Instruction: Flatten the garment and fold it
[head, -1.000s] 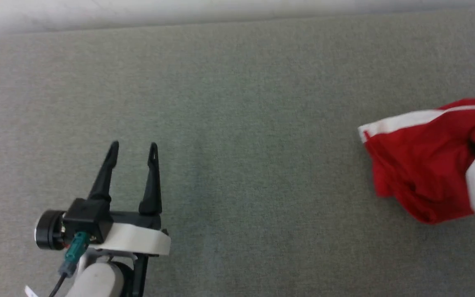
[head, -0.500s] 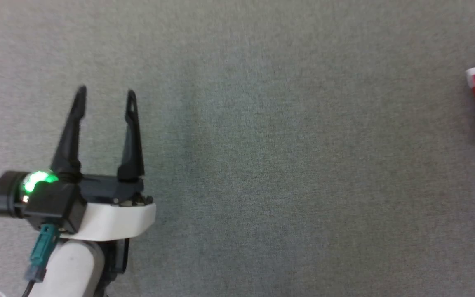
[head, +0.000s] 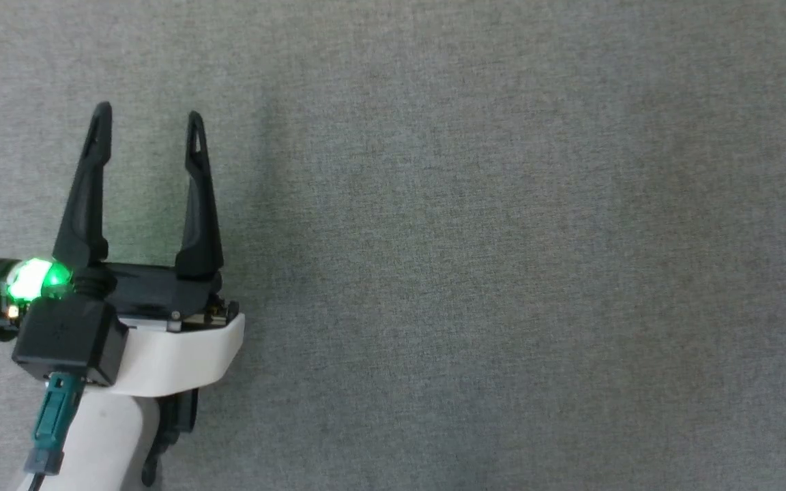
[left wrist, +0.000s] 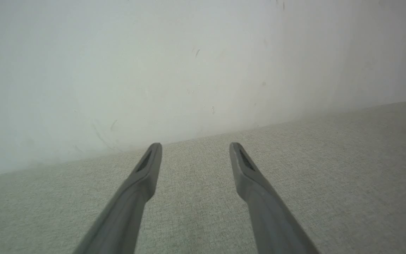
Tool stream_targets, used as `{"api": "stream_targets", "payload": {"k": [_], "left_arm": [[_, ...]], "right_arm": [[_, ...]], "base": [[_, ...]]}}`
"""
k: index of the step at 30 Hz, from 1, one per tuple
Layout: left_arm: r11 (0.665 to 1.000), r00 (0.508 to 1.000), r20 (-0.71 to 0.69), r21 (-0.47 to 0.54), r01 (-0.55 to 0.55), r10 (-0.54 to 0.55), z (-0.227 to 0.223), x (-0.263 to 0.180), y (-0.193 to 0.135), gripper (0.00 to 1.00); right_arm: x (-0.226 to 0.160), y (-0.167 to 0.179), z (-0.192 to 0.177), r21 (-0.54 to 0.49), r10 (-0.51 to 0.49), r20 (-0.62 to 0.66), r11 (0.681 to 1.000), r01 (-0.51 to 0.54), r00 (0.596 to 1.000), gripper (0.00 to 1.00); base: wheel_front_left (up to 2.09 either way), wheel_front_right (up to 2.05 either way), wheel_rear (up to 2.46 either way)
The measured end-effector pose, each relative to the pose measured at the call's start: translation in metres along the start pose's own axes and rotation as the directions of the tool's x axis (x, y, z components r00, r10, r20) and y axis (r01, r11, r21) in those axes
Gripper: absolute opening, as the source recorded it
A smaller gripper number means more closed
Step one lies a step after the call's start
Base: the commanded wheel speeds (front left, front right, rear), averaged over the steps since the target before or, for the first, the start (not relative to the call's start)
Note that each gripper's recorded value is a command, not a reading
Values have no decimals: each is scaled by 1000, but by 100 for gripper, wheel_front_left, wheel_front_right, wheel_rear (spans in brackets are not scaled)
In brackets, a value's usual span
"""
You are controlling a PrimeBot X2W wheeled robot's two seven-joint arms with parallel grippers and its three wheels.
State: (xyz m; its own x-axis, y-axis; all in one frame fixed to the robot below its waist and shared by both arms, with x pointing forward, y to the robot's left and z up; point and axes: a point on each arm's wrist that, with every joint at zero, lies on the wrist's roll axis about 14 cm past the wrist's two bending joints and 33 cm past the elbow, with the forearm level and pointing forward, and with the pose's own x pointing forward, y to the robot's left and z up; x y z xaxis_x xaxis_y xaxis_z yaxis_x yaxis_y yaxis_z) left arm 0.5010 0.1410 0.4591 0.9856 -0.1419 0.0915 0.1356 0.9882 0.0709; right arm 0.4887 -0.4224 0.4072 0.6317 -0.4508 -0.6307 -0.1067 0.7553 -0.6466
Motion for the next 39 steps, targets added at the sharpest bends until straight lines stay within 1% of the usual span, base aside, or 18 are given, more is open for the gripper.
{"api": "stream_targets", "payload": {"k": [2,3,4,5,6,11,13,17,20,23,26,29,32,35,36,37,39], "left_arm": [[1000,1000,6,4,3,-3,-2,2,0,100],[1000,1000,8,9,6,-6,-3,3,0,100],[1000,1000,14,19,11,-12,-3,3,-1,100],[1000,1000,20,24,14,-14,-2,4,-1,100],[1000,1000,23,25,15,-16,-2,4,-2,100],[1000,999,42,15,12,-13,5,5,-3,100],[1000,999,51,-7,3,-2,10,6,-3,100],[1000,998,58,-21,6,-5,19,3,-4,100],[999,999,51,-36,2,0,24,-3,-5,100],[998,999,42,-59,-14,17,29,-11,-5,100],[995,999,26,-89,-40,43,34,-20,-3,100],[991,997,45,-123,-57,63,48,-27,-3,100],[991,996,69,-126,-41,50,60,-33,-6,100],[993,998,41,-114,-43,48,57,-46,-5,100],[993,1000,14,-114,-24,26,53,-56,-9,100],[993,1000,9,-112,-26,27,53,-60,-9,100],[995,1000,15,-99,-26,28,58,-67,-8,100]], "right_arm": [[5,5,-5,1,4,-10,1000,-4,1000,2],[6,7,-7,3,5,-17,1000,-5,1000,8],[8,8,-9,9,6,-21,1000,-6,1000,20],[9,8,-10,14,6,-22,1000,-5,1000,47],[9,7,-10,15,1,-18,1000,0,1000,100],[7,3,-7,38,-13,10,999,13,1000,100],[4,2,-7,51,-16,22,999,15,1000,100],[-7,-3,0,89,-29,75,996,22,997,100],[-19,-8,10,177,-49,144,984,23,988,100],[-32,-3,17,263,-56,212,965,-2,976,100],[-50,15,18,327,-40,274,944,-54,961,100],[-69,39,16,412,-21,329,903,-124,944,100],[-89,65,15,460,-1,377,868,-186,926,100],[-110,84,20,492,5,433,836,-241,901,100],[-125,95,26,511,2,474,814,-277,880,100],[-132,99,28,517,0,492,805,-292,870,100],[-143,104,31,518,-4,521,797,-312,854,100]], "base": [[0,0,0],[0,0,0],[0,0,0],[0,0,0],[0,0,0],[0,0,0],[0,0,0],[0,0,0],[0,0,0],[0,0,0],[0,0,0],[0,0,0],[0,0,0],[0,0,0],[0,0,0],[0,0,0],[0,0,0]]}}
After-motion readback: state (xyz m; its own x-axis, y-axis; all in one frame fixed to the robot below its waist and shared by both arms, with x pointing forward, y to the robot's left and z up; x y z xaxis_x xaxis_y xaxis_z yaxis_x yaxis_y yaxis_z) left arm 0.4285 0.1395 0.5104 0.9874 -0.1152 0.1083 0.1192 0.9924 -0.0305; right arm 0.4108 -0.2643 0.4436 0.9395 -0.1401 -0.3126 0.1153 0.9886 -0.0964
